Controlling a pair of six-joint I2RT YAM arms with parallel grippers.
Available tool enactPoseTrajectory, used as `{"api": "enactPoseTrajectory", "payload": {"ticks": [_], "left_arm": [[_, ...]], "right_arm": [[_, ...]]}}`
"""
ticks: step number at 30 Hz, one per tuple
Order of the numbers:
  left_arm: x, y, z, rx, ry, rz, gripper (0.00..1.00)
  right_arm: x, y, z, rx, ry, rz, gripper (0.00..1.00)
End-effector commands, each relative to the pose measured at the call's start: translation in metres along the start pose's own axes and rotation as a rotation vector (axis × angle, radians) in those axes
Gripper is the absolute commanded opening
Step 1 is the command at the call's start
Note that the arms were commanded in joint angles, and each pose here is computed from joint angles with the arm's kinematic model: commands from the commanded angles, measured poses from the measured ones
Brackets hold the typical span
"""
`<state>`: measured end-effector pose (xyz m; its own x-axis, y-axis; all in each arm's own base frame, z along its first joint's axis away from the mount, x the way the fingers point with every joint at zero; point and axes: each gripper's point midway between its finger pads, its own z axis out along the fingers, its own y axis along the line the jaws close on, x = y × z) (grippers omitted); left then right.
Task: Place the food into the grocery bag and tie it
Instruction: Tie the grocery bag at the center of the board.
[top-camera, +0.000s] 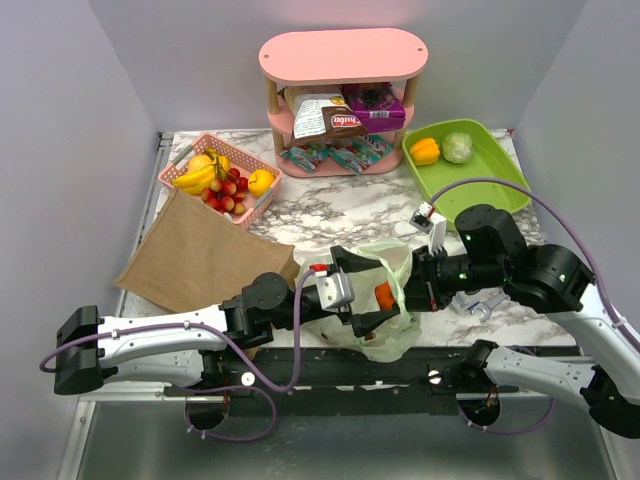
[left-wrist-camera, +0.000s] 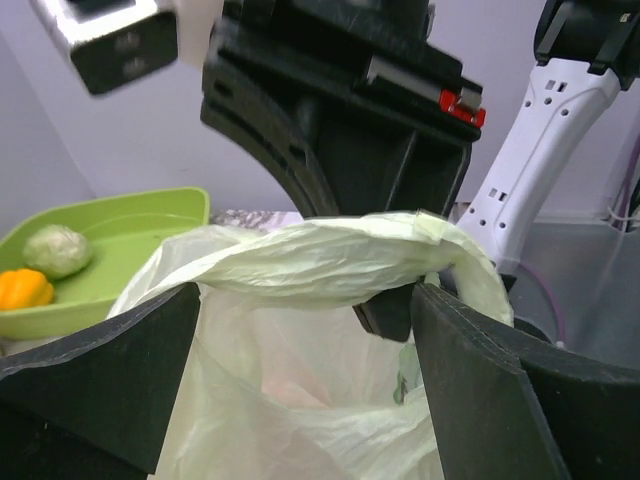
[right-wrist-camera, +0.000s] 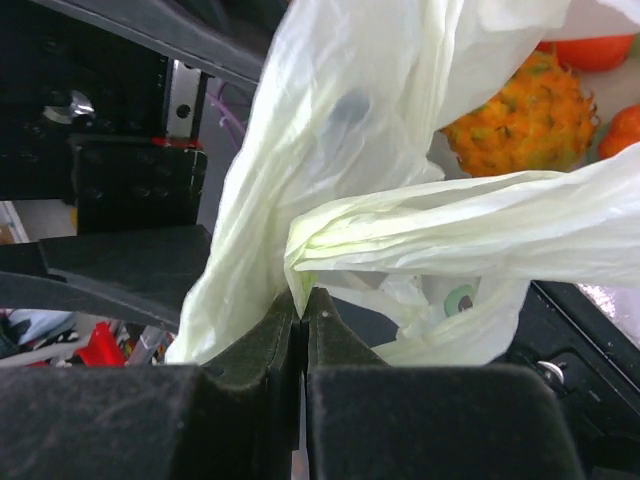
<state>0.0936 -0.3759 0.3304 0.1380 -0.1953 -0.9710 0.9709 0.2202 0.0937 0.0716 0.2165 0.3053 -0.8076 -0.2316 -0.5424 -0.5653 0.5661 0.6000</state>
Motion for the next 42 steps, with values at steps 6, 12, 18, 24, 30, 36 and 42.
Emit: {"api": "enactPoseTrajectory", "payload": {"ticks": [6,12,18,24,30,36,42], "left_arm": [[-0.020,0.014,-0.003,-0.055,-0.088,0.137,0.91],[-0.022,0.004,-0.003,0.001,-0.101,0.123,0.90],[-0.028,-0.009,-0.005,0.067,-0.111,0.101,0.91],[-0.008,-0.017,-0.013,0.113,-0.033,0.085,0.91],[0.006,-0.030,-0.030,0.174,0.042,0.040,0.92],[0.013,-0.029,-0.038,0.171,0.081,0.043,0.92],[0.005,-0.021,-0.030,0.124,0.044,0.047,0.91]], "right_arm": [[0.012,0.010,0.000,-0.067,0.075,-0.025,0.01],[0.018,0.018,0.010,-0.149,0.126,-0.024,0.01],[0.012,0.025,0.018,-0.198,0.138,-0.054,0.01],[-0.001,0.032,0.015,-0.209,0.108,-0.098,0.01],[-0.016,0.041,0.010,-0.221,0.062,-0.127,0.01],[-0.016,0.045,0.013,-0.249,0.076,-0.123,0.01],[-0.015,0.049,0.014,-0.272,0.085,-0.112,0.01]]}}
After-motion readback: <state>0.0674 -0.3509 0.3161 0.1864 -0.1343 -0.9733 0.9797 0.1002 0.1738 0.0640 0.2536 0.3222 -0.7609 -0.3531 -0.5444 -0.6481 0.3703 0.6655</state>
